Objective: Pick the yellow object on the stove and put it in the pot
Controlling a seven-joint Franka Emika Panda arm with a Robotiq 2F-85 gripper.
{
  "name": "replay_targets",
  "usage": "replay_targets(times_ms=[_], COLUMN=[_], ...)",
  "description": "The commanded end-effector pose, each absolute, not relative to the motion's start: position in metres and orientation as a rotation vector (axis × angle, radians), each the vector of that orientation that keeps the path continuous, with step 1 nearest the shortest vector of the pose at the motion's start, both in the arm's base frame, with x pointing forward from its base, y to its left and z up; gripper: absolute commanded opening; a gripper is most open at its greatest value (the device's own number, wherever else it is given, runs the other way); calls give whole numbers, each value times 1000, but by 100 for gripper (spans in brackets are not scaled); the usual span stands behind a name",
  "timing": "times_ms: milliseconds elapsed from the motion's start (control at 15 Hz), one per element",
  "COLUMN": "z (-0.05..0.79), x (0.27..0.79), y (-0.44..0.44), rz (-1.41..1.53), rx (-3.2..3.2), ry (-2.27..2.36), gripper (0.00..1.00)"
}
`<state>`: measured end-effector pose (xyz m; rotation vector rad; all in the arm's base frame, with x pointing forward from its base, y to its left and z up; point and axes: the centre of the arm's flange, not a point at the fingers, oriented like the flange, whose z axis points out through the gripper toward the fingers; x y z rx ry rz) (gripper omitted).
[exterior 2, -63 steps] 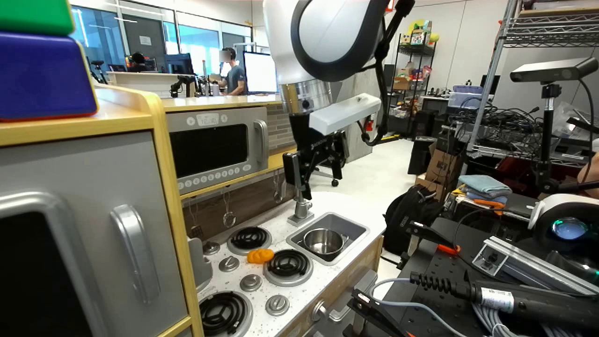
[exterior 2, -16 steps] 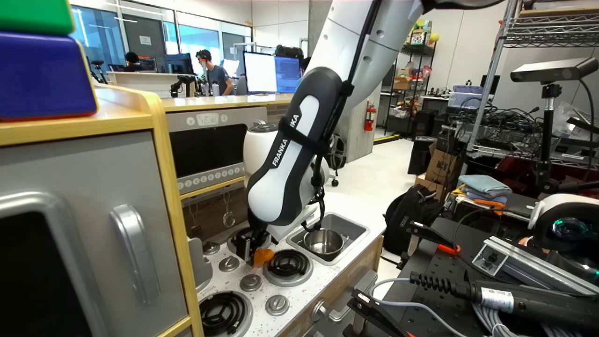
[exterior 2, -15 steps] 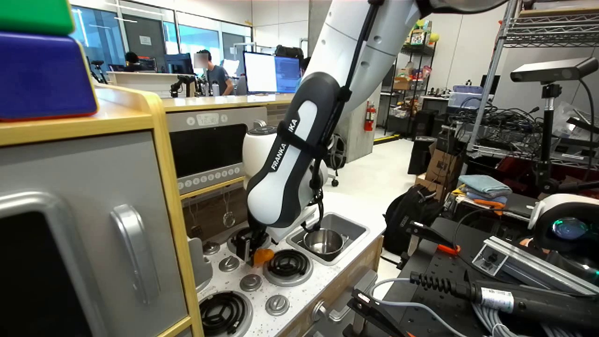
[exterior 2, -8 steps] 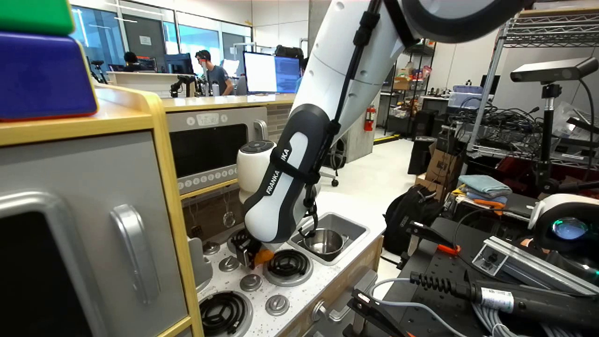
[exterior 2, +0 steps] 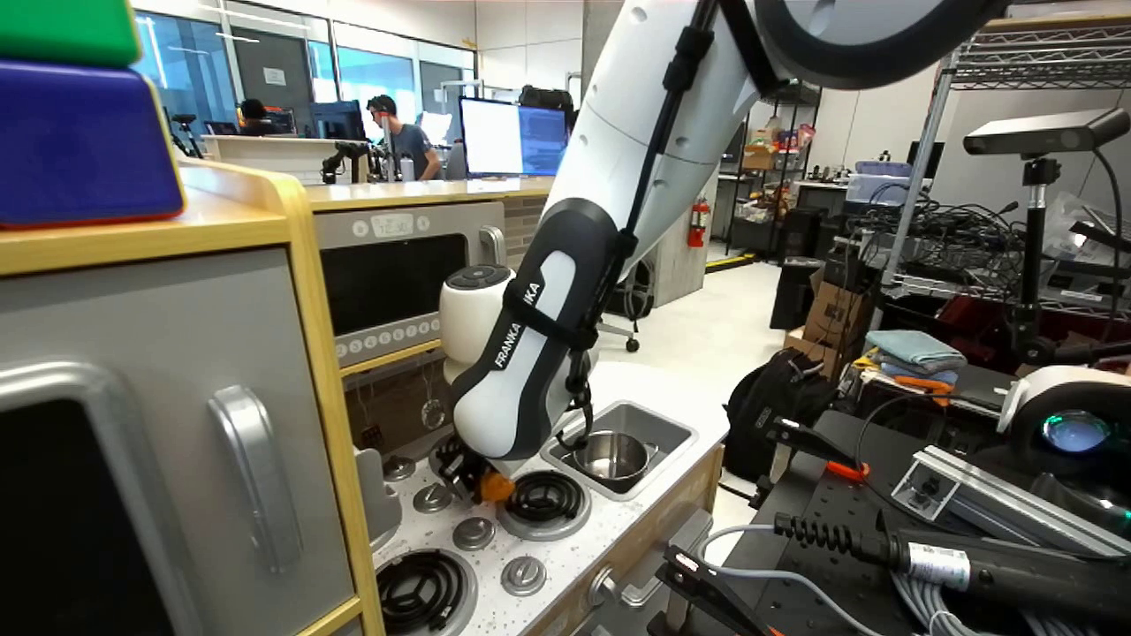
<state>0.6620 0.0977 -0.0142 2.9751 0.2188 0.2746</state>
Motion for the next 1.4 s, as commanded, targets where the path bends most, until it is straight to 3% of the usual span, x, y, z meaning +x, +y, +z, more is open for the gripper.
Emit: replay_targets(times_ms=[0, 533, 867, 1333], z=[49, 119, 96, 65], x=[624, 593, 601, 619], y=[89, -6, -94, -135], rz=[180, 49, 23, 121], rx=[3001, 2982, 3026, 3058], ry=[314, 145, -231, -622], gripper=[19, 19, 19, 19])
